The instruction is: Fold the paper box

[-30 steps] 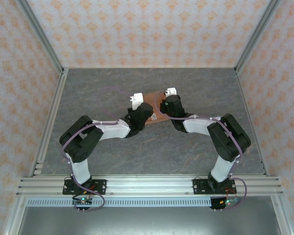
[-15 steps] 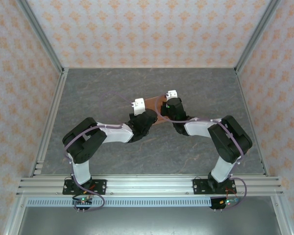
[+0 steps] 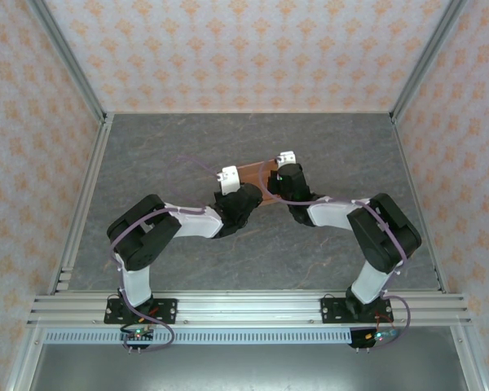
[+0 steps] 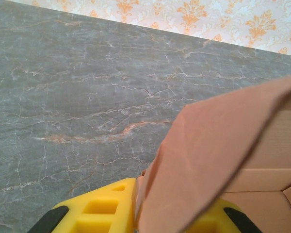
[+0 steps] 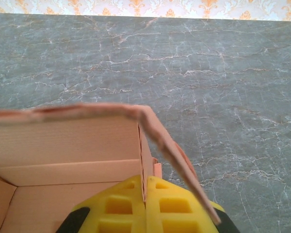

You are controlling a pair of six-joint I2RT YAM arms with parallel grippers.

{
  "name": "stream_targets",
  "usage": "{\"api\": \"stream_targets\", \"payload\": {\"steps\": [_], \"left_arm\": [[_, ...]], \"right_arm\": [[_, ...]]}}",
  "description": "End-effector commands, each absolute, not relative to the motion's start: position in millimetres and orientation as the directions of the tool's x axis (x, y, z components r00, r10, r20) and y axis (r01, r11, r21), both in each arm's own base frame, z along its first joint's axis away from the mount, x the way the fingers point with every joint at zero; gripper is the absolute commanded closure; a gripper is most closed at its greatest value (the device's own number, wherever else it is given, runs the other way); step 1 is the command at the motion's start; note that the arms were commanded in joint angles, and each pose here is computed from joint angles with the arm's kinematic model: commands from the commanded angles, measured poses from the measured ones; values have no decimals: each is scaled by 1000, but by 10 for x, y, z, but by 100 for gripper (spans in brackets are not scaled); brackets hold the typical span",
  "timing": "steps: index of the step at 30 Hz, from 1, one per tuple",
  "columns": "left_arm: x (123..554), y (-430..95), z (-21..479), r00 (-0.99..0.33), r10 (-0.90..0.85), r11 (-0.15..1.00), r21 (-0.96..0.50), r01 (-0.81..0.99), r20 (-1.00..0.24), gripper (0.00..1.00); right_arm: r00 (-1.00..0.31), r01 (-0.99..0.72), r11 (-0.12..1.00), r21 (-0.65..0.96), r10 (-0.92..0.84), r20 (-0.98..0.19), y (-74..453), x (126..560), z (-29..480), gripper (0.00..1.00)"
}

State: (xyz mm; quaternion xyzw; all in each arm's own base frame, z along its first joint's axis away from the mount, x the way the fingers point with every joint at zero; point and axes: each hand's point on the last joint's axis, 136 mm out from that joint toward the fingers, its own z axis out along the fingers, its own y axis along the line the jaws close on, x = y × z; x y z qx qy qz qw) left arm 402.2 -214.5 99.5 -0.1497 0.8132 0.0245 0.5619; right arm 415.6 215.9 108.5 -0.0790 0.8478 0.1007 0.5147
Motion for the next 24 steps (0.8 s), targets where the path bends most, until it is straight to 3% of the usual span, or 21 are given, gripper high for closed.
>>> {"api": "stream_targets", "payload": {"steps": [1,11,24], "left_arm": [[4022,-2185,1121,-311,-248,947,-162,-278,-917,82],[4140,-2280,1203,-390,-219,971,-160,-177,-894,76],[4278,-2115,1204,-488,-149,987,-156,-26,-860,57]], "right_arm": [[-507,-193,977,88,-23,-862,2073,4079,1004,99],[-511,-194,979,67,-42,-859,2063,4087,1071,99],[-518,-214,977,1,-113,-848,2067,4123,1139,99]]}}
